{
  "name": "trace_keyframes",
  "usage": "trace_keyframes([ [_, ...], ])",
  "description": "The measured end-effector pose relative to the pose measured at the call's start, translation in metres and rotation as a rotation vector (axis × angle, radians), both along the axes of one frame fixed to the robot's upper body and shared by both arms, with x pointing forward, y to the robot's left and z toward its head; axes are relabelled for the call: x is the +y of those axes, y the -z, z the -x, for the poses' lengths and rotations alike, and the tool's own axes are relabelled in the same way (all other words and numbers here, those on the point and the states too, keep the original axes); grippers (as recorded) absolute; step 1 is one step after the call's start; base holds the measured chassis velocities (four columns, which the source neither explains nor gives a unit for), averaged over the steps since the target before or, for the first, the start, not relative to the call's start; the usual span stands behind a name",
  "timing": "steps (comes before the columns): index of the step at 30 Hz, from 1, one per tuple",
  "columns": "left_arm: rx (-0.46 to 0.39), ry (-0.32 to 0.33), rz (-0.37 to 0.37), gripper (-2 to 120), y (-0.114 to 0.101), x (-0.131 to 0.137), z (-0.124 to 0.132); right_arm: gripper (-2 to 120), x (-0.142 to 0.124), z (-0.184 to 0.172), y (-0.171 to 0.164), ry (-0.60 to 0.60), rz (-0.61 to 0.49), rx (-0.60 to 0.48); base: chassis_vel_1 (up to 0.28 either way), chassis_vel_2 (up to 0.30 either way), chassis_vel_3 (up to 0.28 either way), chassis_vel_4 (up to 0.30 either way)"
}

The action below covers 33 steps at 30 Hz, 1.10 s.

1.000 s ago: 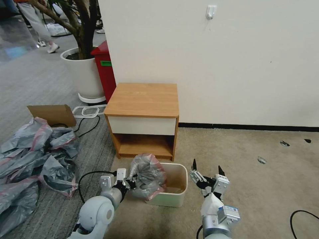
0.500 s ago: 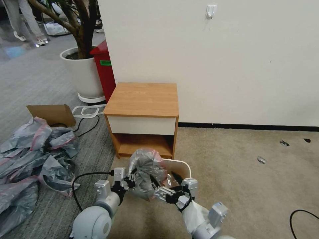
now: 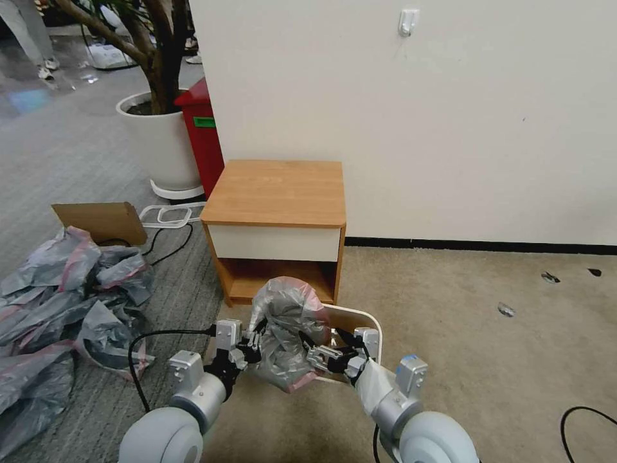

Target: Pick up the garbage bag from the table and place it over the trash can.

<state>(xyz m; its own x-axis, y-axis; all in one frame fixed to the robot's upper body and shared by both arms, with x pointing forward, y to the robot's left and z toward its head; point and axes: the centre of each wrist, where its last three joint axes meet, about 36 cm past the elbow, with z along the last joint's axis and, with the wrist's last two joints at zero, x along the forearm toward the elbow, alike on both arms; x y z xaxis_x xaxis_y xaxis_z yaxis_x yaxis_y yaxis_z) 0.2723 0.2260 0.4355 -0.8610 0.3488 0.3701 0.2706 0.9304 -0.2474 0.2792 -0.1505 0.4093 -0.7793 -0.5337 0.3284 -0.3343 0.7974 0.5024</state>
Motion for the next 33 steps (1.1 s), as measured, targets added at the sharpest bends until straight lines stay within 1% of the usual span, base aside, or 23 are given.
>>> trace_keyframes([
  [9, -0.008, 0.011, 0.005, 5, -0.005, -0.002, 0.004, 100, -0.005, -0.013, 0.006, -0.047, -0.017, -0.028, 0.000, 0.000, 0.000, 0.000],
  [15, -0.004, 0.011, 0.002, 5, -0.005, -0.001, 0.006, 100, -0.005, -0.020, 0.007, -0.084, -0.032, -0.050, 0.000, 0.000, 0.000, 0.000],
  [20, -0.001, 0.010, 0.002, 5, -0.004, -0.001, 0.006, 96, -0.004, -0.021, 0.011, -0.109, -0.044, -0.060, 0.000, 0.000, 0.000, 0.000],
  [22, 0.000, 0.008, 0.002, 5, -0.004, -0.001, 0.006, 89, -0.004, -0.021, 0.012, -0.118, -0.045, -0.063, 0.000, 0.000, 0.000, 0.000],
  [24, 0.000, 0.008, 0.002, 5, -0.004, -0.001, 0.006, 87, -0.004, -0.021, 0.012, -0.119, -0.045, -0.063, 0.000, 0.000, 0.000, 0.000],
  [25, 0.003, 0.007, 0.002, 5, -0.003, -0.001, 0.006, 79, -0.003, -0.021, 0.012, -0.120, -0.045, -0.065, 0.000, 0.000, 0.000, 0.000],
  [27, 0.007, 0.005, 0.002, 5, -0.001, -0.001, 0.005, 70, -0.003, -0.021, 0.012, -0.119, -0.044, -0.067, 0.000, 0.000, 0.000, 0.000],
  [28, 0.007, 0.005, 0.002, 5, -0.001, -0.001, 0.005, 70, -0.003, -0.021, 0.012, -0.119, -0.044, -0.067, 0.000, 0.000, 0.000, 0.000],
  [30, 0.012, 0.003, 0.004, 5, 0.001, -0.002, 0.004, 60, -0.003, -0.020, 0.015, -0.116, -0.039, -0.068, 0.000, 0.000, 0.000, 0.000],
  [32, 0.013, 0.002, 0.006, 5, 0.002, -0.002, 0.004, 53, -0.003, -0.020, 0.016, -0.114, -0.036, -0.070, 0.000, 0.000, 0.000, 0.000],
  [33, 0.013, 0.002, 0.006, 5, 0.002, -0.002, 0.004, 53, -0.003, -0.020, 0.016, -0.114, -0.036, -0.070, 0.000, 0.000, 0.000, 0.000],
])
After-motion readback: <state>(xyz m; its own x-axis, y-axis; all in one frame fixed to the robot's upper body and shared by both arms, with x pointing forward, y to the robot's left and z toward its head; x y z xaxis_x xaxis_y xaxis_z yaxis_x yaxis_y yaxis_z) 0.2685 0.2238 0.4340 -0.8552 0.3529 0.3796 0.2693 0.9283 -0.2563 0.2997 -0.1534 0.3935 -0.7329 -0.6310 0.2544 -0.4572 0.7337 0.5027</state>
